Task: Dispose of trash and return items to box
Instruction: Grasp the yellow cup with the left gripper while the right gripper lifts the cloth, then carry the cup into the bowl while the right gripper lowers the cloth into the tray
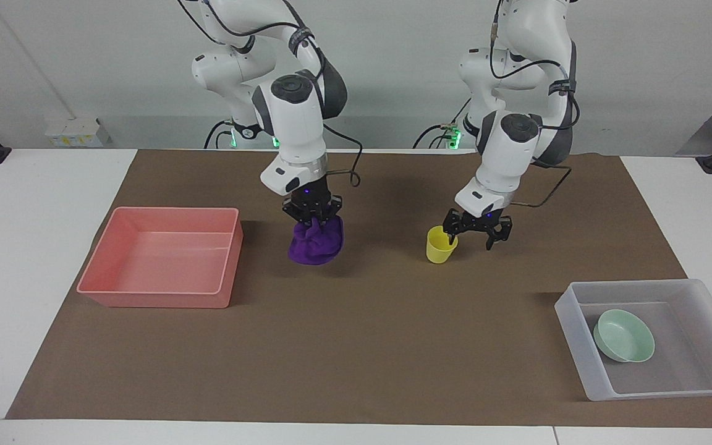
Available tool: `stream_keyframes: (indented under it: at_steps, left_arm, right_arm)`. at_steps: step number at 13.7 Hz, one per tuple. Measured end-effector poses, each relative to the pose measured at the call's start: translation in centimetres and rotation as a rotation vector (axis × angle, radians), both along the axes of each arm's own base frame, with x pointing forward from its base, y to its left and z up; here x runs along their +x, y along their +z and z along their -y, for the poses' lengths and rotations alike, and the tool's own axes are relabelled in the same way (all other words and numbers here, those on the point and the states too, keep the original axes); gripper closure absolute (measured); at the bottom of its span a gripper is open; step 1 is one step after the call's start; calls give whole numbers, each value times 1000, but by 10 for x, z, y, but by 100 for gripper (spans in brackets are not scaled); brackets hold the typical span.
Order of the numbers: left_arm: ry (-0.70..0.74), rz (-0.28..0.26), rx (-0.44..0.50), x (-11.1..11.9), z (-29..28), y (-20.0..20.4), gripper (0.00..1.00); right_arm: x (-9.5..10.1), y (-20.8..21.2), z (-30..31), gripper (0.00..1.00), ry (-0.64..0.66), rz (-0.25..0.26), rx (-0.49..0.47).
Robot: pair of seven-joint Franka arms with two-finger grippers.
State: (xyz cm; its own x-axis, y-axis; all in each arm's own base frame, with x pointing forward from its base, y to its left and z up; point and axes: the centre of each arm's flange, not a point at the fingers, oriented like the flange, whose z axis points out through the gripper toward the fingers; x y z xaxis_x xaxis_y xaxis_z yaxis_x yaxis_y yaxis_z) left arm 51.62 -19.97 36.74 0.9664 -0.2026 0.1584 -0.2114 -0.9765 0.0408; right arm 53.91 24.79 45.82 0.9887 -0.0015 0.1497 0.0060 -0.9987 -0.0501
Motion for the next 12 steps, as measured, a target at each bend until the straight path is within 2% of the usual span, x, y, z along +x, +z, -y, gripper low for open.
stream_keyframes:
  at_steps: [2,3,8,9,10,12]
  left_arm:
    - [-12,1,0,-4,6,-2,10]
    - [-17,5,-2,-6,8,-5,11]
    - [46,-5,-13,-18,19,-17,71]
    - [57,-6,-16,-19,21,-17,88]
    - [62,-3,-18,-18,20,-15,97]
    - [74,11,-24,-10,18,-5,97]
  right_arm:
    - [-3,18,13,90,-16,3,2]
    - [-3,28,23,90,-21,6,3]
    - [3,59,82,90,-20,28,-4]
    - [5,62,95,90,-13,32,-8]
    - [8,64,108,90,-3,34,-14]
    - [12,68,138,90,23,31,-29]
